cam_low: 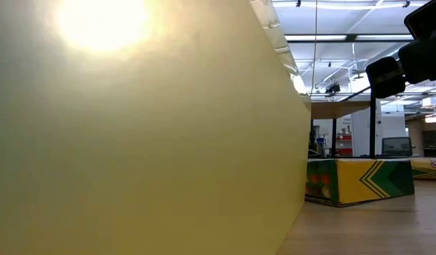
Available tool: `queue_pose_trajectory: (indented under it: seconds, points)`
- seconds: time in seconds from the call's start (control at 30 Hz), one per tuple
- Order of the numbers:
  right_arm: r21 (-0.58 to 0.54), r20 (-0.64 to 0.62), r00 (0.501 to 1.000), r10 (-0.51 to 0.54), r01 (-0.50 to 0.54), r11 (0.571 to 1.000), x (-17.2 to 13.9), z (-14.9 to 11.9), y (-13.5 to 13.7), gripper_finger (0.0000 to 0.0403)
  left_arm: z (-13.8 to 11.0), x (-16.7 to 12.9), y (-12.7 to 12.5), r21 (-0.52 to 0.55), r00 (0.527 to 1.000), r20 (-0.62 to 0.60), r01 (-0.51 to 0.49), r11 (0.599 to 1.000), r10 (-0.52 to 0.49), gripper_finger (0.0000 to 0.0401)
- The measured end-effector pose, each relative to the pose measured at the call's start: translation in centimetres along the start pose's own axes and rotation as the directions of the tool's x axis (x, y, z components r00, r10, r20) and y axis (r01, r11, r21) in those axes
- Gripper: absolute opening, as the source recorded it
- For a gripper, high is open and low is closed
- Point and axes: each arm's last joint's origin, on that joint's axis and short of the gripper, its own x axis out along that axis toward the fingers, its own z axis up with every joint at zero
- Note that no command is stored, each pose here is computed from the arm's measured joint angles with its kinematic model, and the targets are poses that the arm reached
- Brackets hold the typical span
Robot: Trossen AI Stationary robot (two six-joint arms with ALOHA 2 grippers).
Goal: Pick & Place Office Desk Supplies
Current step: Put the green rubberband into the blue bin, then put the blue rubberband into the blue bin
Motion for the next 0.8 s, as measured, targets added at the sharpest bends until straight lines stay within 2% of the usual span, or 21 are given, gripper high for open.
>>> queue_pose_trajectory:
  seconds: [0.3,0.6,0.8]
  points:
    - [0.000,0.000,1.000,0.000,0.000,1.000,0.00,0.00,0.00,0.0008,0.25,0.57,-0.01,0.014,1.000,-0.019,0.015,1.000,-0.015,0.0016]
    - [0.000,0.000,1.000,0.000,0.000,1.000,0.00,0.00,0.00,0.0008,0.24,0.57,-0.07,0.044,1.000,-0.016,0.028,0.999,-0.027,0.0099]
    - [0.000,0.000,1.000,0.000,0.000,1.000,0.00,0.00,0.00,0.0008,0.18,0.55,-0.11,0.045,0.999,-0.022,0.031,0.998,-0.030,0.0136]
